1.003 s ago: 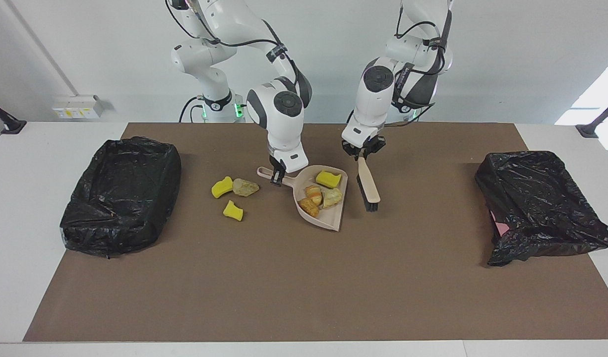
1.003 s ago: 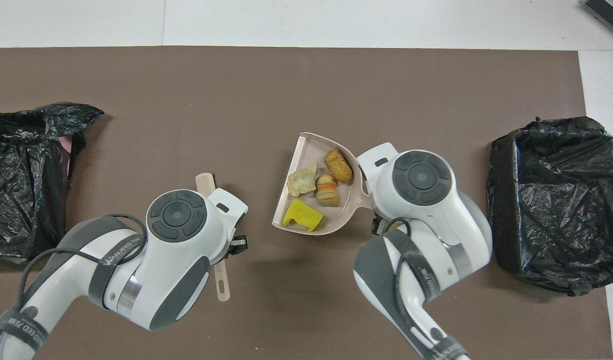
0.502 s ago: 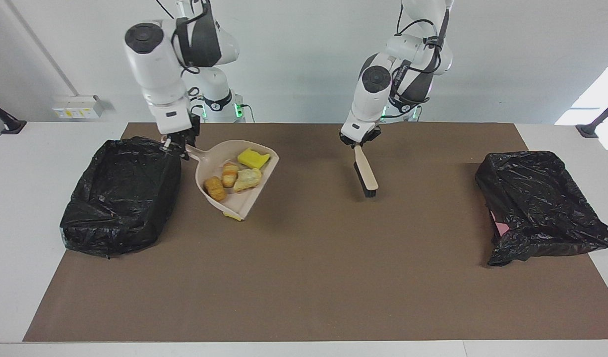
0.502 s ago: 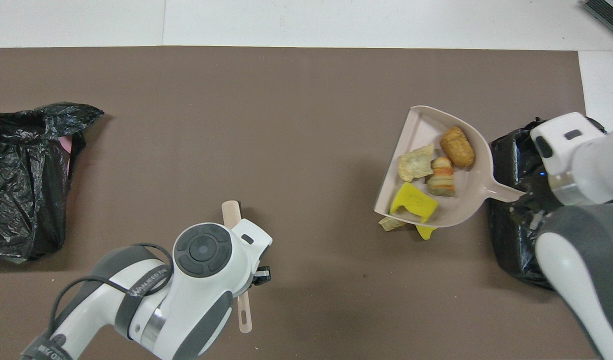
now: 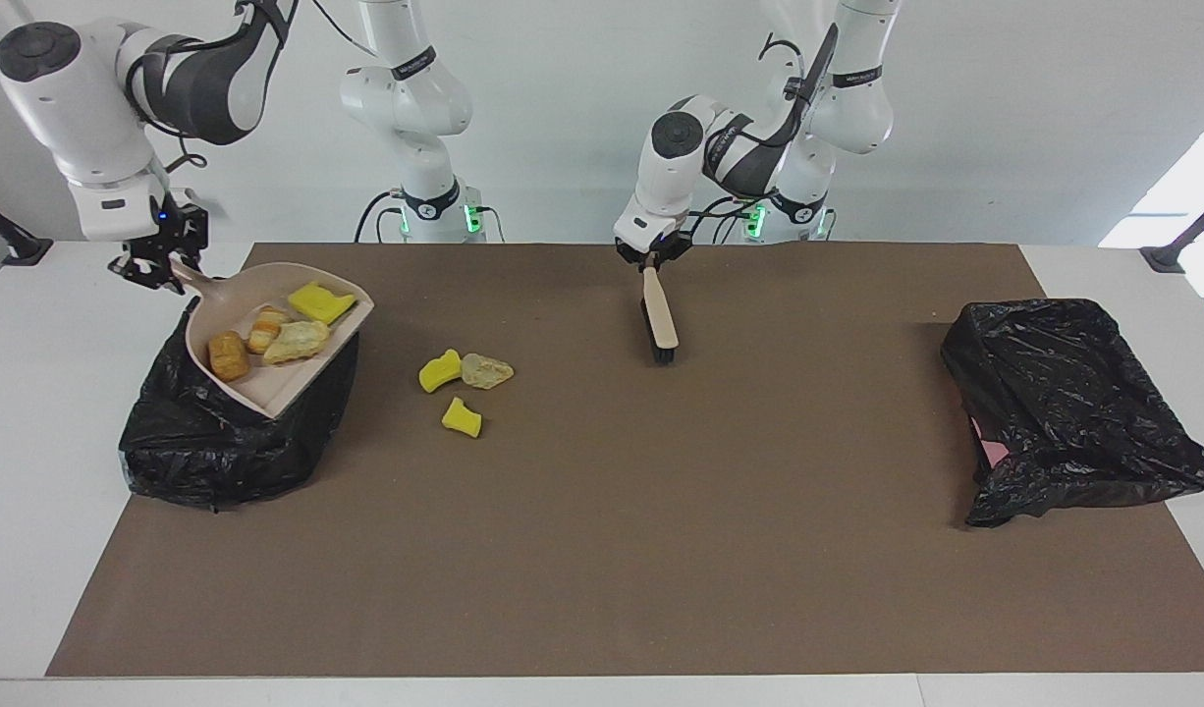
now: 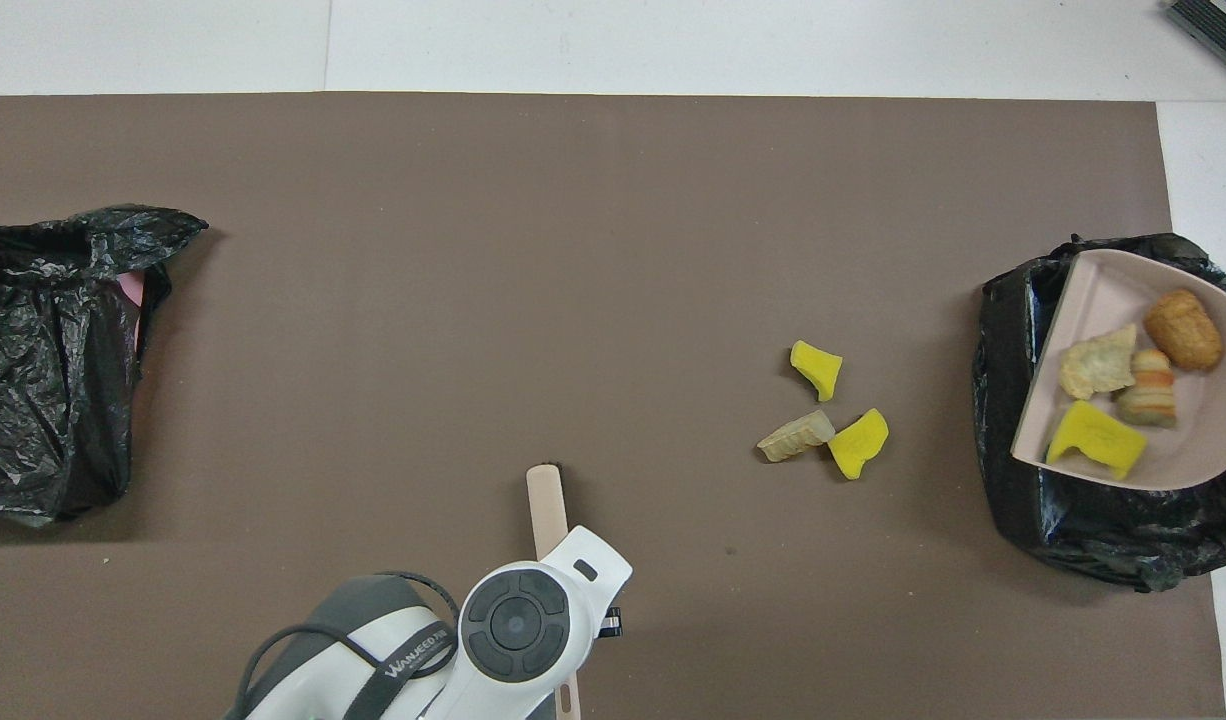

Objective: Sweep and dump trash in bin
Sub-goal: 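Carry the dustpan with the right gripper over the black bag and tip it, then set the brush down with the left gripper while the right gripper empties the dustpan, then bring the empty dustpan back from the bag with the right gripper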

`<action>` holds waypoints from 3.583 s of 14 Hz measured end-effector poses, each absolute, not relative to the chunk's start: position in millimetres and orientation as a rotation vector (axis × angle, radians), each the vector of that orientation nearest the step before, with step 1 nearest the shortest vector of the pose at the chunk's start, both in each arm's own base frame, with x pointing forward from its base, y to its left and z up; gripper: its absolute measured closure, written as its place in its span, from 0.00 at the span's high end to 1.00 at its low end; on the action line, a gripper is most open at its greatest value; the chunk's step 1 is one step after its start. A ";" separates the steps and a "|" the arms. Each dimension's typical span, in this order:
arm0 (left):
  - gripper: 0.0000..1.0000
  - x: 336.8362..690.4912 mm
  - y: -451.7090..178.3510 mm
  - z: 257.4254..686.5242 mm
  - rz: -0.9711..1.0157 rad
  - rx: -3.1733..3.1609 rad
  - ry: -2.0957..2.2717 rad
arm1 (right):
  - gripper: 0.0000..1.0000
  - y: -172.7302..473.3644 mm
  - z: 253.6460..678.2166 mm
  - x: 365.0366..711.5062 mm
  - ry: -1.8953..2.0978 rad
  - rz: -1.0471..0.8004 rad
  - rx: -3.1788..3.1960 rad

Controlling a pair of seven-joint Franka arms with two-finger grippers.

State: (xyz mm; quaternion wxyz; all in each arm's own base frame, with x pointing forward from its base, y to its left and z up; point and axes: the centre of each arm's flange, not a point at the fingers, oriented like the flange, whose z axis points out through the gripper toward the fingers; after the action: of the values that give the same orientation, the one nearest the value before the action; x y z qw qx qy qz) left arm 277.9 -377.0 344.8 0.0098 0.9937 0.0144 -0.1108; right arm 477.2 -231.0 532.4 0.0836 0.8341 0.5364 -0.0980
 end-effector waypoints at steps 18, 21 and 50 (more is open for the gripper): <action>1.00 440.9 -284.7 412.6 -0.018 3.039 0.161 | 0.31 -191.7 504.9 493.3 1.787 -0.749 1.756; 1.00 488.8 -231.5 445.6 0.063 3.022 0.087 | 0.31 -189.8 512.7 490.5 1.776 -0.752 1.749; 1.00 541.5 -31.3 619.8 0.027 3.089 -0.233 | 0.31 126.8 551.6 499.4 0.911 -0.116 2.741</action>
State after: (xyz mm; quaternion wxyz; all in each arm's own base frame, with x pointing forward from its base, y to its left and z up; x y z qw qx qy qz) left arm 541.5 -31.3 619.8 0.0218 0.9969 -0.0753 0.0087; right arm 499.4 126.8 551.6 0.1250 0.9408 0.3125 -0.0399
